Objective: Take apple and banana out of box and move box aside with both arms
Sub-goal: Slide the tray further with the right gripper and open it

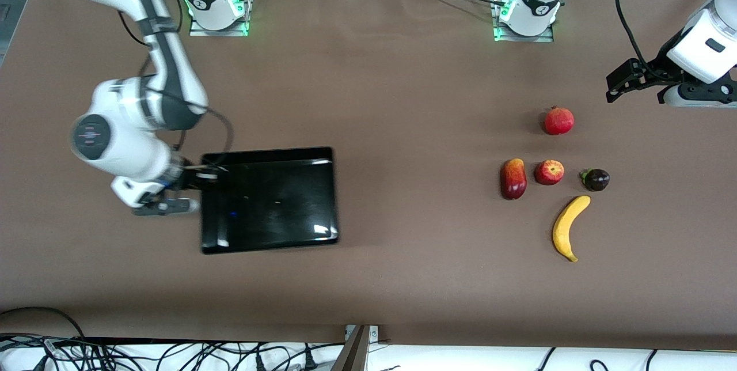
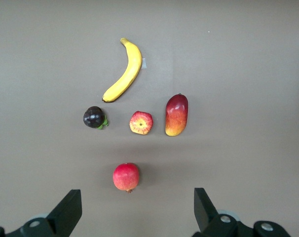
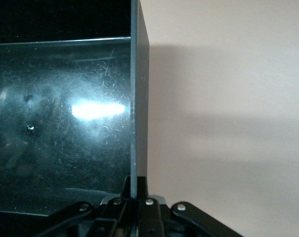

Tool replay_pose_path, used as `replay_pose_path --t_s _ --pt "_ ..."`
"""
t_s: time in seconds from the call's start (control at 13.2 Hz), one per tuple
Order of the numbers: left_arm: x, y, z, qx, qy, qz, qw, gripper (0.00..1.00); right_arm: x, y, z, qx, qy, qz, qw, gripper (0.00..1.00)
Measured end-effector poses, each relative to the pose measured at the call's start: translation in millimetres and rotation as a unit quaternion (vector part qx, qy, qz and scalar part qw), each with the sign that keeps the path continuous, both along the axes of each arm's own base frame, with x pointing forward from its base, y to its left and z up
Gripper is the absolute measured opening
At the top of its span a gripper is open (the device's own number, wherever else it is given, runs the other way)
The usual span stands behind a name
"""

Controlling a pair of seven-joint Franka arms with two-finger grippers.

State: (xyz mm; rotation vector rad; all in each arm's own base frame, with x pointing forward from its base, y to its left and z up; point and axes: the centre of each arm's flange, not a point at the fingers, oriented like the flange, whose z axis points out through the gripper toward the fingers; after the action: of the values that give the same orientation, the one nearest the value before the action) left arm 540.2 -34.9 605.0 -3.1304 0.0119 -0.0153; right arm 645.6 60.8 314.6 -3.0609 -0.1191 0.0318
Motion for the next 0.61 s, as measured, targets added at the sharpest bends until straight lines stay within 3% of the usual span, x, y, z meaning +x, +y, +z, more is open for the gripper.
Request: replay_pose_path --t_s 0.15,0.3,0.61 --pt "0 -1 0 0.0 0.001 -0.001 1.0 1.0 -16 -66 -26 0.019 0.005 -0.005 1.0 0.05" --pt "0 -1 0 0.0 0.001 -0.001 1.0 1.0 -40 -113 -49 0.016 -0.01 -0.01 1.0 0.05" --pt "0 -1 0 0.0 0.001 -0.001 1.0 1.0 -74 -132 -65 0.017 -0.023 -0.028 0.999 0.05"
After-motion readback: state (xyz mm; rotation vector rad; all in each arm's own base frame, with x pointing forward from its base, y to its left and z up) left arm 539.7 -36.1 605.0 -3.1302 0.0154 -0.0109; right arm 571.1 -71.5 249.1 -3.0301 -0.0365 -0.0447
